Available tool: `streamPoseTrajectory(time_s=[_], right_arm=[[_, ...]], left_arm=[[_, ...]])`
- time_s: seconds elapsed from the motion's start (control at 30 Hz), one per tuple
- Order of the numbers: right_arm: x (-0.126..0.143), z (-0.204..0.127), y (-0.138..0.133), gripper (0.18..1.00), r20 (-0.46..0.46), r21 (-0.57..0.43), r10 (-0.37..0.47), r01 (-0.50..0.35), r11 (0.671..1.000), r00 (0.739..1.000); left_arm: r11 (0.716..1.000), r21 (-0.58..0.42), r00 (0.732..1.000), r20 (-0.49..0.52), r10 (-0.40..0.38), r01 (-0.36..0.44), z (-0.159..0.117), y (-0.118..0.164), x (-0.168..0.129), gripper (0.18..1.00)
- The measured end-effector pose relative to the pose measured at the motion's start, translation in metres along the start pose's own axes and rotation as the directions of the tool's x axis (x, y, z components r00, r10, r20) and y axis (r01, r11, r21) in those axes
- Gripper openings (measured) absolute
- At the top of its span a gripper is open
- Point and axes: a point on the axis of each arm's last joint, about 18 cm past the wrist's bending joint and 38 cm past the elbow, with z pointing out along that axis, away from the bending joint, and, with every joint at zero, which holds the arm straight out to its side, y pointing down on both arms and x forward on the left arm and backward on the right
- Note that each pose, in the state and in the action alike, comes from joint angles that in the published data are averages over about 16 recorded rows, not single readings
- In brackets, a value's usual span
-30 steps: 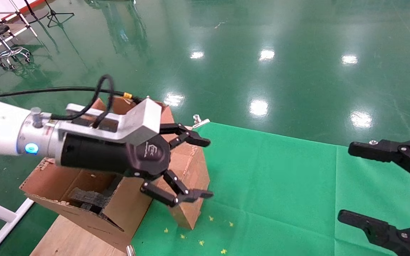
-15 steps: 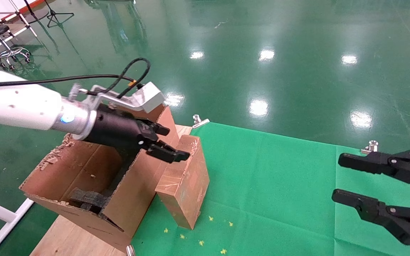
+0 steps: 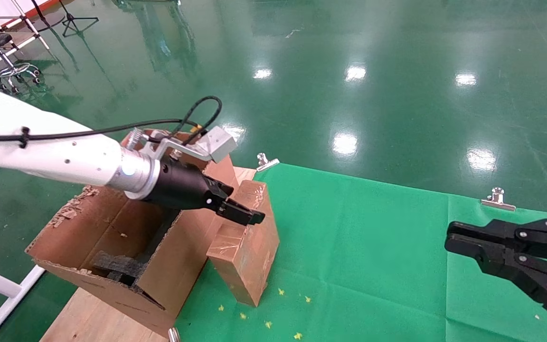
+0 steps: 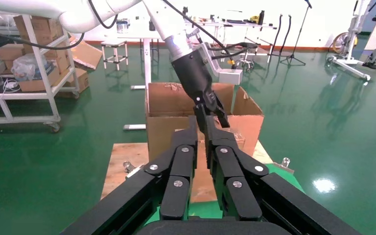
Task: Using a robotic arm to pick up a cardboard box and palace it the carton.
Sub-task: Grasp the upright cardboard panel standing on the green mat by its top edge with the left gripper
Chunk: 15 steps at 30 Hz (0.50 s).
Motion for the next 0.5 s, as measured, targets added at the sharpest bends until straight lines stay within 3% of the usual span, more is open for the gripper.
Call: streamPoseTrajectory(time_s=[0.5], right_arm=[[0.0000, -0.0001, 0.0001, 0.199, 0.000, 0.000, 0.000, 0.000, 1.000, 1.000]], left_arm=[[1.000, -0.004, 1.000, 0.006, 0.010, -0.010, 0.0094, 0.0020, 0.0022, 0.999]])
